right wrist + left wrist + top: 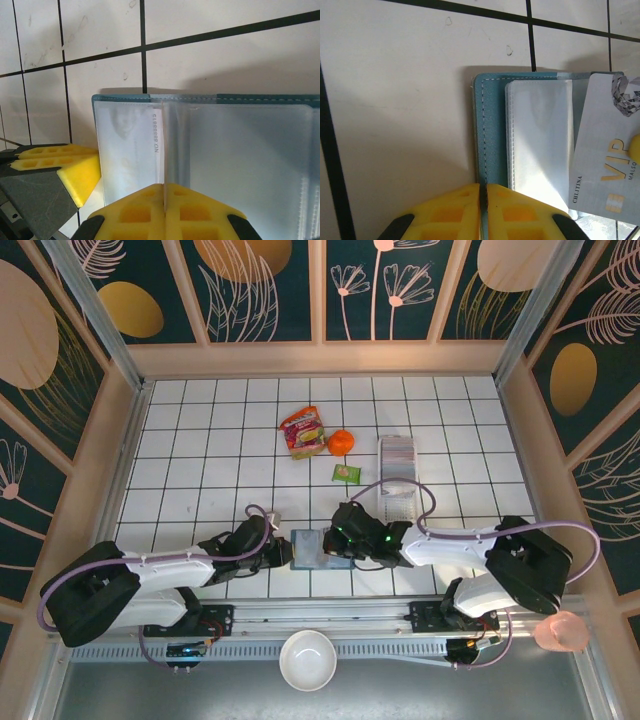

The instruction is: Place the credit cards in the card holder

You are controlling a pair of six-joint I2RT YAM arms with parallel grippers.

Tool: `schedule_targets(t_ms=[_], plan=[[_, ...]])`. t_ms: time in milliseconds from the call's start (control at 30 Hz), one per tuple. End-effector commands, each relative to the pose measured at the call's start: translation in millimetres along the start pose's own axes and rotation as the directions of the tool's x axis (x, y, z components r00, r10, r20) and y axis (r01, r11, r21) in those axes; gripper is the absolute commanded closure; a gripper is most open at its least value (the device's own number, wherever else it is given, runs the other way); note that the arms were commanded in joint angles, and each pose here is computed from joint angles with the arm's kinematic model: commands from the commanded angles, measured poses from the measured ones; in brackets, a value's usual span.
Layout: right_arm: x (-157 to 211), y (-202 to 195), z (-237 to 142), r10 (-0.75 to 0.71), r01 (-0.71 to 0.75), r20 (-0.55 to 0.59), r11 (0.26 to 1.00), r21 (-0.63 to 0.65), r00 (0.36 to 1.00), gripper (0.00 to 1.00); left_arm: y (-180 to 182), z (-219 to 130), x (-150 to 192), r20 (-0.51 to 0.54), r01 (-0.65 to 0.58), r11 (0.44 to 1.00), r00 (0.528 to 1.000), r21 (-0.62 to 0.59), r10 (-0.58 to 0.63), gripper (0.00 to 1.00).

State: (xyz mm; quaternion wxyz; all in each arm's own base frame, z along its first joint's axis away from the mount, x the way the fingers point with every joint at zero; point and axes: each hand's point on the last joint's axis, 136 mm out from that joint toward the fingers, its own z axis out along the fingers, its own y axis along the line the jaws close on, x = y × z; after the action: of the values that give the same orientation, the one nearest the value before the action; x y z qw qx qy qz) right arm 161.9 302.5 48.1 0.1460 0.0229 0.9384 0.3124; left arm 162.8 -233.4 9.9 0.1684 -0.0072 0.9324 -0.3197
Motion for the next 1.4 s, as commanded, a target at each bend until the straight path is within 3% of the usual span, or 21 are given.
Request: schedule_targets(t_ms=[0,533,667,833,1100,1233,1367], plan=[[11,-13,10,-0.013,0.014,-0.05,1.0,0.025,0.999,1.0,18,5,39,-0.159,0.022,0.999,0.987,-0.041,-0.028,0.91],[26,-31,13,0.09,-0.086,-0.088,0.995,0.046,0.992,1.0,23,4,38,-0.156,0.013,0.998,0.987,-0.066,-0.023,0.91],[27,-33,14,0.105,-0.101,-0.084,0.994,0.05,0.991,1.0,29,-1,32,-0.12,0.008,0.994,0.993,-0.11,-0.022,0.88],[30,-32,16,0.1,-0.097,-0.091,0.995,0.037,0.991,1.0,32,-11,17,-0.058,-0.019,0.985,0.998,-0.172,0.009,0.76],[36,-35,18,0.09,-0.086,-0.114,0.995,0.045,0.989,1.0,38,-29,-5,0.058,0.006,0.97,0.998,-0.242,0.008,0.82],[36,-37,17,0.087,-0.081,-0.113,0.995,0.052,0.99,1.0,31,-36,-12,0.099,0.012,0.977,0.995,-0.211,0.009,0.81],[37,-33,16,0.076,-0.072,-0.118,0.997,0.04,0.99,1.0,5,-30,-7,0.039,-0.034,0.995,0.999,-0.096,0.038,0.83]])
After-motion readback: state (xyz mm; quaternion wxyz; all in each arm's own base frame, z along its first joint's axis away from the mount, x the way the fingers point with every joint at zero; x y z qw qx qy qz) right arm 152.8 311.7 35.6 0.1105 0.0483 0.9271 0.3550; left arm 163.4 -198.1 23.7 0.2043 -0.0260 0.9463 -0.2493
